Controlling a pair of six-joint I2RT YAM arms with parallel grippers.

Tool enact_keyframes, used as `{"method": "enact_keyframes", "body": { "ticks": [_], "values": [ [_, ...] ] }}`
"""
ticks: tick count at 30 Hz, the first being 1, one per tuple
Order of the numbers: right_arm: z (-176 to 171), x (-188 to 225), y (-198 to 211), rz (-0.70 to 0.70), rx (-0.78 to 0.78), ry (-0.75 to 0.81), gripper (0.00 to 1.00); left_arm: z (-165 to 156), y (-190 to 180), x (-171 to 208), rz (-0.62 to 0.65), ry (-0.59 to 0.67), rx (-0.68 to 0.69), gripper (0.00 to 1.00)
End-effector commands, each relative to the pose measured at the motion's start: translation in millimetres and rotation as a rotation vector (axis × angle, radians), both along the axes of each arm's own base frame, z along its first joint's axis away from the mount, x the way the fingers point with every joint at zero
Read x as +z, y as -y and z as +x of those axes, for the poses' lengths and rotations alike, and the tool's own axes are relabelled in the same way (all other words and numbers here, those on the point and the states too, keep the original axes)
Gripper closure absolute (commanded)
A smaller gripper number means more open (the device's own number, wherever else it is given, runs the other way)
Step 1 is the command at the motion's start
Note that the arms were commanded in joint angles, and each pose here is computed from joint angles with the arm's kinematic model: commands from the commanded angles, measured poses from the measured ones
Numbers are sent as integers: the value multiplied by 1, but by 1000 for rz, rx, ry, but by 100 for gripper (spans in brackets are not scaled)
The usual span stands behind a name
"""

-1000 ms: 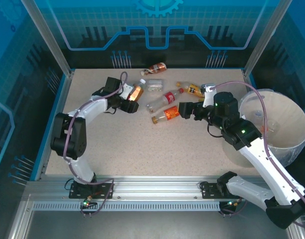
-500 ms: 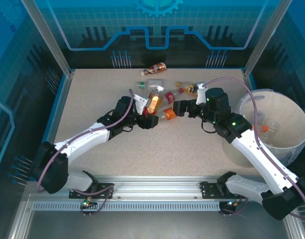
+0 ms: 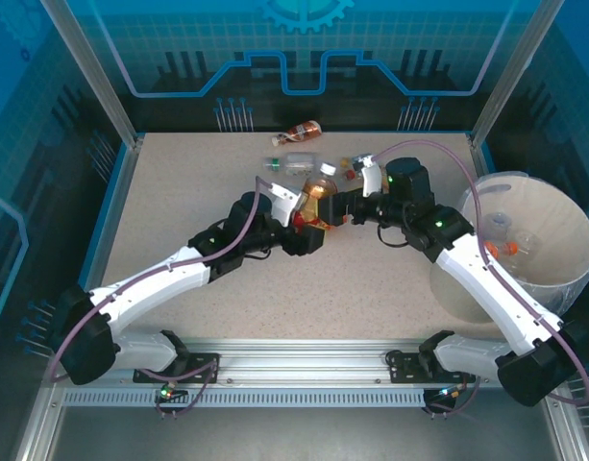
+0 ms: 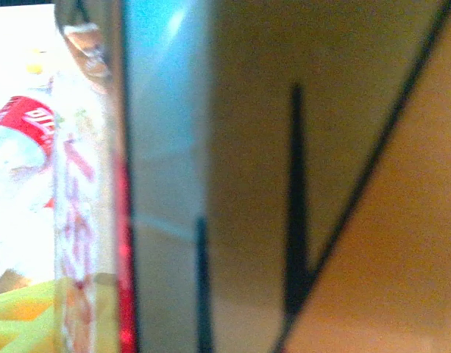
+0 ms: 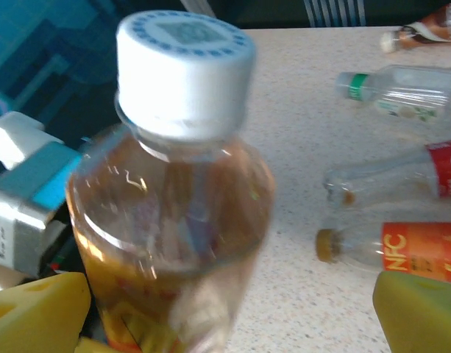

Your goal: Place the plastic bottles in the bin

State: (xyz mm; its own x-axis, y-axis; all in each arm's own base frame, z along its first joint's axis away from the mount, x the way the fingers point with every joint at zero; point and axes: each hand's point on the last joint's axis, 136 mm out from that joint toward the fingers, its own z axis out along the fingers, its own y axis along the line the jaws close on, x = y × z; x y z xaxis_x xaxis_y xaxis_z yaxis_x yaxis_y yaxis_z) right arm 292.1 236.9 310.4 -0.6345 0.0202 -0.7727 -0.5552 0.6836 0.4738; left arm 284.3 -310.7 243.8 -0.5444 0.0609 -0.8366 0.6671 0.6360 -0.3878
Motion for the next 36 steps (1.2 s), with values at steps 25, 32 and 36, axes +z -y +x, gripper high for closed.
{"method": "enact_keyframes", "body": {
  "ticks": [25,32,36],
  "values": [
    [-24,32,-14,119,182,63,59,-54,40,67,-225,86,-341,32],
    [-10,32,22,31,-18,83,64,-51,36,72,-205,102,-314,4],
    [-10,40,51,-65,-118,106,64,-38,25,67,-140,129,-235,1]
  ]
}}
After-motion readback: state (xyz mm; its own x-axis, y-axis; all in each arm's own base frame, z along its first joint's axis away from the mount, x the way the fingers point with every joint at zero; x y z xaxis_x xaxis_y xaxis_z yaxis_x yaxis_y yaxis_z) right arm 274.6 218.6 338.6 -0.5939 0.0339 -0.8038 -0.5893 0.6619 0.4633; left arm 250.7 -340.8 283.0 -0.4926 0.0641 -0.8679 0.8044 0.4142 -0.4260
